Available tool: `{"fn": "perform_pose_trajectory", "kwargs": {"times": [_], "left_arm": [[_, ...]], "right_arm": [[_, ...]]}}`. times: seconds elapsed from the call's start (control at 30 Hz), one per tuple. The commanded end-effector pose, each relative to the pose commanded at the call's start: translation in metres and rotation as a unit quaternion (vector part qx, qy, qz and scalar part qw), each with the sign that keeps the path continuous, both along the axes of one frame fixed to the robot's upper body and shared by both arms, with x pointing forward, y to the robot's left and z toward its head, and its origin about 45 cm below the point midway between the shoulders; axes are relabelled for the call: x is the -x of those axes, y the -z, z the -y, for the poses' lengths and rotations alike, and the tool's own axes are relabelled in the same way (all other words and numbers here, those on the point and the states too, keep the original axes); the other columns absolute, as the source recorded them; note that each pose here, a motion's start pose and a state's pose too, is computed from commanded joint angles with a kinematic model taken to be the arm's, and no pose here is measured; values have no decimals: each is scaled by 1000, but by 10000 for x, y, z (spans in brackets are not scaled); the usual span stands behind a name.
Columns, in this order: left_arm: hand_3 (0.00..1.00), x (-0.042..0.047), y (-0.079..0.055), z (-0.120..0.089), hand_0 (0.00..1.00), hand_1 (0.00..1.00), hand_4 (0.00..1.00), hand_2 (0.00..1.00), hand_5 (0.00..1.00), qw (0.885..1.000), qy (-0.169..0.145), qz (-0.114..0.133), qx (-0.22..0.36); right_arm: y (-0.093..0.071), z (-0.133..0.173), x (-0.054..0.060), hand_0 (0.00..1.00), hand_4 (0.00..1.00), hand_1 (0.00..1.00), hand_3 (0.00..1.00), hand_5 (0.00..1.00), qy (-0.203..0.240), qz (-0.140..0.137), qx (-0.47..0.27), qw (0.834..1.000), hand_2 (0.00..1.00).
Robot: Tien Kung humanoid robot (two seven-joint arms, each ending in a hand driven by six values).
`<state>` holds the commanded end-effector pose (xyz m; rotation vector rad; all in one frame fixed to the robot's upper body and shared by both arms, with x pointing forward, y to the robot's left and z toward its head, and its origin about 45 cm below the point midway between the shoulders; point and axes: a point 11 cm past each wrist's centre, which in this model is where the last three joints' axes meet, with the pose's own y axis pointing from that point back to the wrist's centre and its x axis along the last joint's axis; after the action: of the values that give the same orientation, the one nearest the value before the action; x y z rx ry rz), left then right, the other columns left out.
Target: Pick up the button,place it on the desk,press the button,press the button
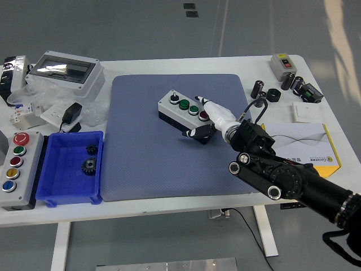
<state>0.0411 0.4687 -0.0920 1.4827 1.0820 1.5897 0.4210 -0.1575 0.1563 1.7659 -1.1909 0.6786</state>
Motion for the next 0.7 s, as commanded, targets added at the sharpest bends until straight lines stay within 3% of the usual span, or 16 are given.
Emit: {"fn": "perform_pose_trajectory", "kwargs": {"times": [0.43,0.47,0.63,0.67,0.7], "left_arm": [[600,-42,-4,3,626,515,613,531,215,1000,6,2,0],[599,-48,-4,3,627,514,614,531,216,1000,6,3,0],[599,-70,-7,1,627,514,614,531,216,1000,9,5,0],[598,-73,-8,2,627,514,614,531,216,1000,9,5,0],[598,-75,-8,3,627,514,614,531,216,1000,9,5,0]], "right_arm": [[89,33,25,998,991,998,998,346,18,2,-3,1000,998],[93,30,28,537,990,834,998,350,18,2,-3,1000,958],[109,22,35,537,990,834,998,350,17,4,-2,1000,958],[114,25,37,246,761,487,998,125,17,4,-1,1000,638],[119,28,38,246,761,487,998,125,18,4,-1,1000,638]]}}
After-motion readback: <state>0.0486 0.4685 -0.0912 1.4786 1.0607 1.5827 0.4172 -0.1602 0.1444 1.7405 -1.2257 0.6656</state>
